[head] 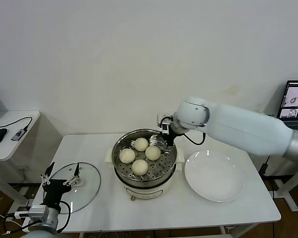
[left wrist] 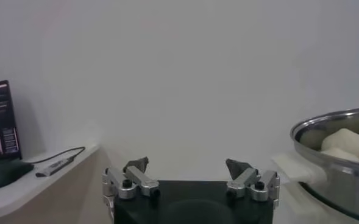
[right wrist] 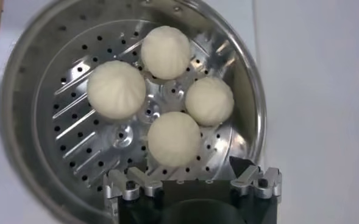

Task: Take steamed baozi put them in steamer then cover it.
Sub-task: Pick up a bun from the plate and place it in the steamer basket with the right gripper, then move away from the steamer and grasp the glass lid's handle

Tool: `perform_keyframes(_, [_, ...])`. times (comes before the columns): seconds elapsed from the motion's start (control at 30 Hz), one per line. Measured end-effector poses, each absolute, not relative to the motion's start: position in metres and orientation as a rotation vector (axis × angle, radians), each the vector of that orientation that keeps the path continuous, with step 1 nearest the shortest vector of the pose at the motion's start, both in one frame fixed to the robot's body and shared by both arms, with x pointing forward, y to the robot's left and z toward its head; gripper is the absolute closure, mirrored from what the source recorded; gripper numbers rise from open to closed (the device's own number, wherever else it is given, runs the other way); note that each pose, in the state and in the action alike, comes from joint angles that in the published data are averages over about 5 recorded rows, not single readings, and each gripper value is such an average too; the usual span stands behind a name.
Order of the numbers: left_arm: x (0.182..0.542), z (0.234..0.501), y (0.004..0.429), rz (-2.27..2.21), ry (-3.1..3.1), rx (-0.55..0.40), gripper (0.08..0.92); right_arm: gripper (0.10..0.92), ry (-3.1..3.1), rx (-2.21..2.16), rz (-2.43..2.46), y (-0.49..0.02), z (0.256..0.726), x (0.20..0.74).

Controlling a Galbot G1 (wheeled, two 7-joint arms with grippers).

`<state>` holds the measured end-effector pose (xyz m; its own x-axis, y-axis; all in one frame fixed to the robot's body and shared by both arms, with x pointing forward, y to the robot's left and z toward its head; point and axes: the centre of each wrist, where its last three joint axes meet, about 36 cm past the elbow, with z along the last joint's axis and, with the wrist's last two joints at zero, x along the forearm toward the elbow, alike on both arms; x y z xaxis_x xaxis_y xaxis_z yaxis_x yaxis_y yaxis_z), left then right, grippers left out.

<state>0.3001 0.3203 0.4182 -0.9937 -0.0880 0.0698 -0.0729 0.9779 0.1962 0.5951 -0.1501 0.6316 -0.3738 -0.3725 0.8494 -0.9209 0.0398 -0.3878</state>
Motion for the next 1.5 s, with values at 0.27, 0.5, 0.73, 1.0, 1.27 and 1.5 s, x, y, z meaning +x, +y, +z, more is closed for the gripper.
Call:
perform_keyframes(0.27, [0.301,0.414,0.318,-0.285,-3.057,0.119,0.177,0.200,-2.168,1.264,1.227,-0.204,0.606,0.552])
perform_keyframes(0.5, [0.301,0.411,0.316,-0.273,-3.064,0.122,0.177,0.200,-2.535,1.207,1.061,-0.232,0.561,0.516])
perform_keyframes(0.73, [0.296,0.404,0.313,-0.293,-3.062,0.138,0.177,0.200,-2.886,1.083,0.833,-0.257,0.514,0.487])
perform_keyframes(1.0, [0.292,0.390,0.319,-0.563,-3.034,0.211,0.177,0.200,-3.155,0.766,0.563,-0.298,0.463,0.437])
perform_keyframes(1.27, [0.281,0.375,0.352,-1.207,-2.843,0.156,0.177,0.200,-3.216,0.348,0.405,-0.342,0.427,0.379])
perform_keyframes(1.5, [0.273,0.362,0.376,-1.715,-2.573,0.021,0.177,0.200,-3.206,0.066,0.341,-0.365,0.412,0.349])
